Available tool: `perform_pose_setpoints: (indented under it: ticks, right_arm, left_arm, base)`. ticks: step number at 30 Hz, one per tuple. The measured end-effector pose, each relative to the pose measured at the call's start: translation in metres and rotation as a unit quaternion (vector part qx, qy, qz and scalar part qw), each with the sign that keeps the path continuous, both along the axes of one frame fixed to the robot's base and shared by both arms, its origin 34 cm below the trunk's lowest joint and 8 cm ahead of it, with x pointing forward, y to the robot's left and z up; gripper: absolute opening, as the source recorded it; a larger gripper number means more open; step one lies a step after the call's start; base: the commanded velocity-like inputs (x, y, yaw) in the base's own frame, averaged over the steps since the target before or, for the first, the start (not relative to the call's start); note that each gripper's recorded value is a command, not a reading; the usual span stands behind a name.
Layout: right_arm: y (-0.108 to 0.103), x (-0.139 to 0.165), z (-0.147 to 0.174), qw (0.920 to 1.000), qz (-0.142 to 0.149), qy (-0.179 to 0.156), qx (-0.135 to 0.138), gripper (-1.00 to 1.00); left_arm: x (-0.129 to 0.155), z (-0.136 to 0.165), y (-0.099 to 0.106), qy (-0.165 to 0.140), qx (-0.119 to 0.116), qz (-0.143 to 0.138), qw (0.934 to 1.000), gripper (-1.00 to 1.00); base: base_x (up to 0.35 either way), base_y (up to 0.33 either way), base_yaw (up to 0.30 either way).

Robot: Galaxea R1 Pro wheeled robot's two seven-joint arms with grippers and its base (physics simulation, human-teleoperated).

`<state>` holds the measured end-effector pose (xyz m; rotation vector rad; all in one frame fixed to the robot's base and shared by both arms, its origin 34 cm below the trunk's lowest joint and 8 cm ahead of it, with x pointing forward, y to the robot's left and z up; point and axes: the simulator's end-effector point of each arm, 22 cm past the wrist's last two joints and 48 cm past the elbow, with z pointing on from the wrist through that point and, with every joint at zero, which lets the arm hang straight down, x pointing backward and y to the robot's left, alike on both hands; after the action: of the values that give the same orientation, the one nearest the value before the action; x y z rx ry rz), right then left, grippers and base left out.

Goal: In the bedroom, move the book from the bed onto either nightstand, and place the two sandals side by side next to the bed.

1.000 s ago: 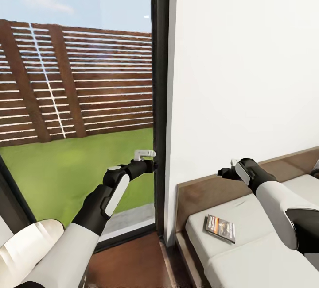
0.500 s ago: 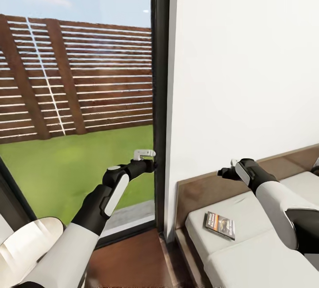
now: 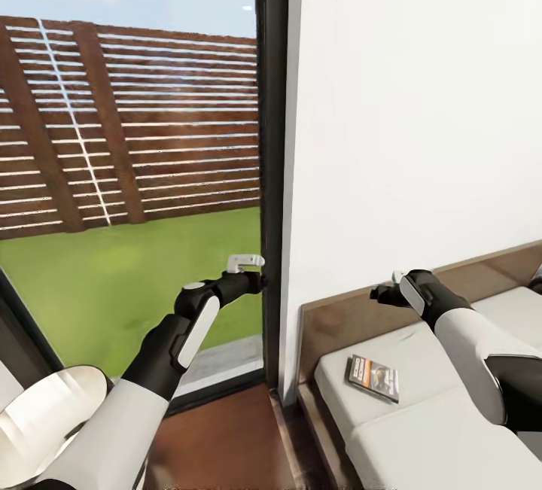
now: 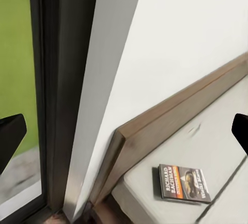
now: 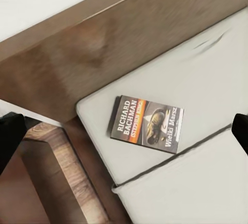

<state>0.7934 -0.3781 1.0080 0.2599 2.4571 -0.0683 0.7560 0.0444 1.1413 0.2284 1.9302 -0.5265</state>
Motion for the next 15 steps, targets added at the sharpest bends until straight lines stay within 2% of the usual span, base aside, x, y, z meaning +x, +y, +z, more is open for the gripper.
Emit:
perform_pose_setpoints:
  ticks: [15]
  right_arm:
    - [0.0005,0.0000,-0.0046,1.0000,0.000,0.003,0.002,1.00]
  left_arm:
    - [0.0011,-0.0040,0.0004,0.002,0.001,0.001,1.0000,1.00]
  base:
    - [0.000,0.000,0.000]
